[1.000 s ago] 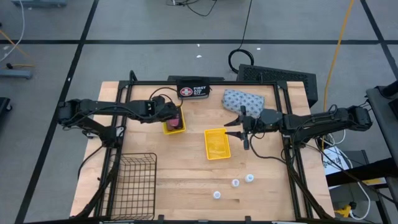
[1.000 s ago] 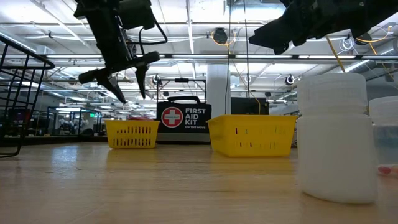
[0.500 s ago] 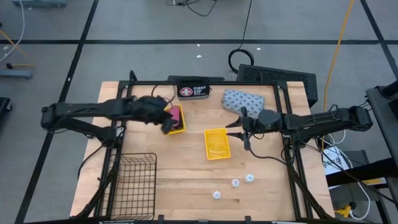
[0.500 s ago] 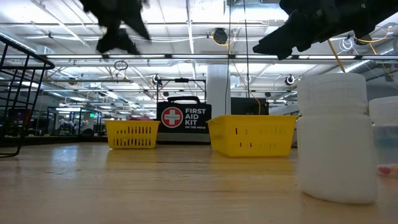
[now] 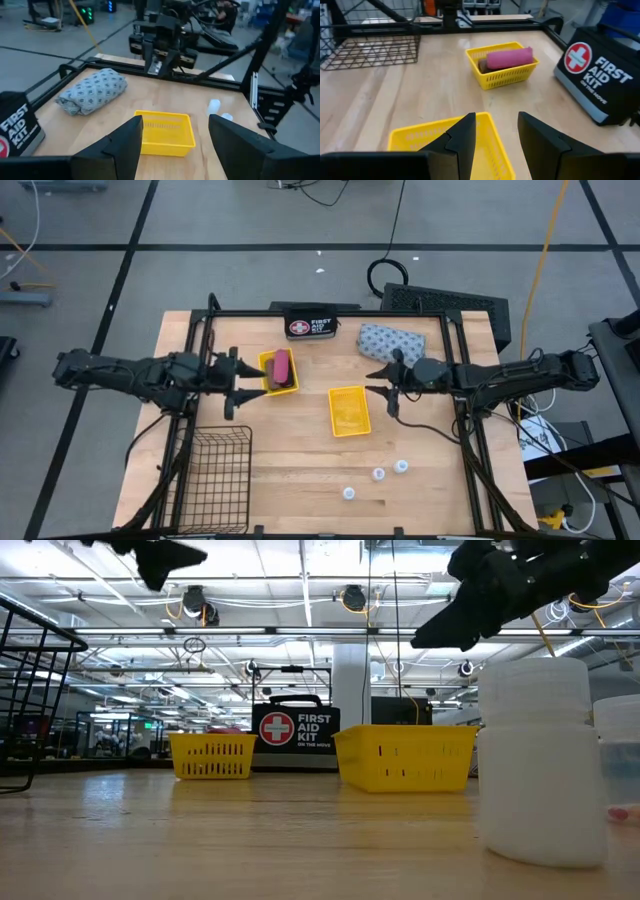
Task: Pick & Place Medicine items
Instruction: Put the blue patient gown into the wire basket
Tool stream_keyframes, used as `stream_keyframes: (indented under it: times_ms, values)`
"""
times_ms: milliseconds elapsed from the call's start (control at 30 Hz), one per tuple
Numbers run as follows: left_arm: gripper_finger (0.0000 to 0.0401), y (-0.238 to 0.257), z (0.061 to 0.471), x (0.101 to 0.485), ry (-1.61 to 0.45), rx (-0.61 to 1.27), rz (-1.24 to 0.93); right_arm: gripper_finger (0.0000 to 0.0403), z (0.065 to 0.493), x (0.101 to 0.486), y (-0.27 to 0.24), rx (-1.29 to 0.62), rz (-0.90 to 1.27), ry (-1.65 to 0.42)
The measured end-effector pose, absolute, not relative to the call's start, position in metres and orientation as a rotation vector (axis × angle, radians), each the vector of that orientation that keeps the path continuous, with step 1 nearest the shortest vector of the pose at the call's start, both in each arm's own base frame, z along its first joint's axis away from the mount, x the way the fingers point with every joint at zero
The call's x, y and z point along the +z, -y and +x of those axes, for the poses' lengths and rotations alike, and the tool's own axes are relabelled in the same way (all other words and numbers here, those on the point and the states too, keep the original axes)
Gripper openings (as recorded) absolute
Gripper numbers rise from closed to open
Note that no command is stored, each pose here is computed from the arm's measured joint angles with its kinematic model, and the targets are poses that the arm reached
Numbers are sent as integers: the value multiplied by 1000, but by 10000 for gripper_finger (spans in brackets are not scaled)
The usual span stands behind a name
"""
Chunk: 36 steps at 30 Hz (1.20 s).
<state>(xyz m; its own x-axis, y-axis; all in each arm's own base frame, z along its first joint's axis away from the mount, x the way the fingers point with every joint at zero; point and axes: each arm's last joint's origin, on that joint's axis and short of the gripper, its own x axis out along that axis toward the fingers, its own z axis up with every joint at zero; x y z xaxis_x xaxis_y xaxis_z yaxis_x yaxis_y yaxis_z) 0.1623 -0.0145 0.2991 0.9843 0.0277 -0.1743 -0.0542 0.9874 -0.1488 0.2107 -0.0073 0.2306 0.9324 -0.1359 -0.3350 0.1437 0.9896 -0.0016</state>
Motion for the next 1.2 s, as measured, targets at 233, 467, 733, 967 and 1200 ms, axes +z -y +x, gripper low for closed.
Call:
stream_keyframes:
  times_ms: [233,467,733,967,1200]
  values:
    - [236,8,141,279,-124,59,-159,134,212,234,8,-157,23,-301]
    - [239,2,115,267,-40,83,-154,134,212,234,8,-154,23,-301]
    - [239,0,108,254,-23,116,-187,144,212,239,18,-303,-55,-330]
    - [239,-2,114,246,-61,202,-223,233,217,276,53,-438,-133,-683]
    - [239,-3,118,244,-73,267,-247,312,225,271,123,-584,-58,-1097]
